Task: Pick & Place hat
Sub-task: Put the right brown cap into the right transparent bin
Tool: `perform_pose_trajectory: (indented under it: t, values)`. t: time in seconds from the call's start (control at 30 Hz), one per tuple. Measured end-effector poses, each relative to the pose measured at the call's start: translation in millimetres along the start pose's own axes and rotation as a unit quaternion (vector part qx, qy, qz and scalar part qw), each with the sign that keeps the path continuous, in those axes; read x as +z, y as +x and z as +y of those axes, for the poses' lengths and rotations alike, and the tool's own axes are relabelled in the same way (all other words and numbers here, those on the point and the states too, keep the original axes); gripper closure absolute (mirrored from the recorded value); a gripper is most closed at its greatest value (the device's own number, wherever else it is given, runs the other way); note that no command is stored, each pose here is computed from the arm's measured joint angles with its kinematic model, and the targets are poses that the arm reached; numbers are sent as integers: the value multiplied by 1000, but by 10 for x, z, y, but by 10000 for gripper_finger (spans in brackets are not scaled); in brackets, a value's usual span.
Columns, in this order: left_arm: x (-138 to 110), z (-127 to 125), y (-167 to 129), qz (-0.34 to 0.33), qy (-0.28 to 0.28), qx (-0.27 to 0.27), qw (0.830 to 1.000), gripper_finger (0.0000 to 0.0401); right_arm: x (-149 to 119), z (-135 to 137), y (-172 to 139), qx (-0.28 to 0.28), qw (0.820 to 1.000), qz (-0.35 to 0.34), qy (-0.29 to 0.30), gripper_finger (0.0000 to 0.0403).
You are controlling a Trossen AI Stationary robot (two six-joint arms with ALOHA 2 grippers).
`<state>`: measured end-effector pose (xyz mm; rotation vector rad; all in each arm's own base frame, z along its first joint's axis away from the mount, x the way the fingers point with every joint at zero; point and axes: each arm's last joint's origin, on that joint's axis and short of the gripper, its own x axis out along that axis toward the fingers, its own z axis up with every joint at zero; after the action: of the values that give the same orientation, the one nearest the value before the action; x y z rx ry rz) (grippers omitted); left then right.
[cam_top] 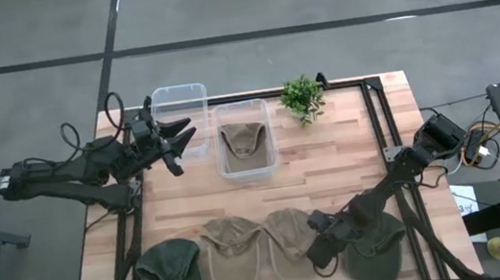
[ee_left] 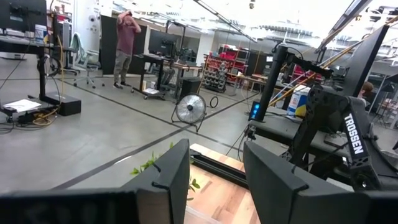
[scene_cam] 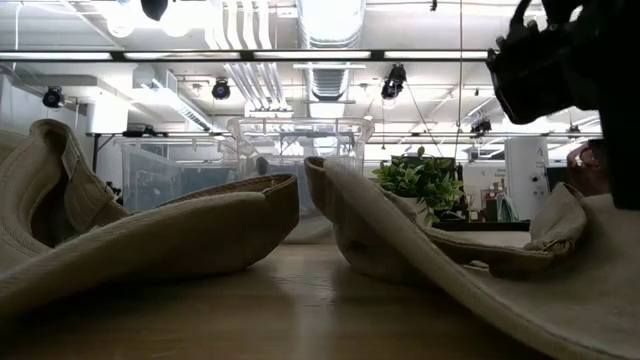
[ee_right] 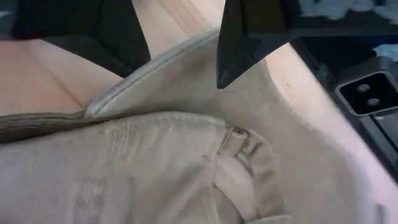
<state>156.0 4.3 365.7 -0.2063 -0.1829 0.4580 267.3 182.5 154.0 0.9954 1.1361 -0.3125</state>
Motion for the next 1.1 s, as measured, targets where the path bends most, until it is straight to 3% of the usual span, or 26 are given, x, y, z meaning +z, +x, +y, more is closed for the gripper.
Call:
perform_pose_trajectory:
  t: [0.13,0.37,0.7,1.1]
  values:
    - [-4,-2,5,1,-1,0,1000,256,10,47,-19,7,1000,-9,-13,269]
    - [-2,-1,3,0,-2,0,1000,256,18,56,-23,8,999,-14,-31,382]
    - [-3,-2,4,1,-2,0,1000,256,23,51,-61,4,999,-25,-41,388]
    - [-5,-2,4,1,-4,0,1000,256,76,35,-514,-40,995,-80,-51,389]
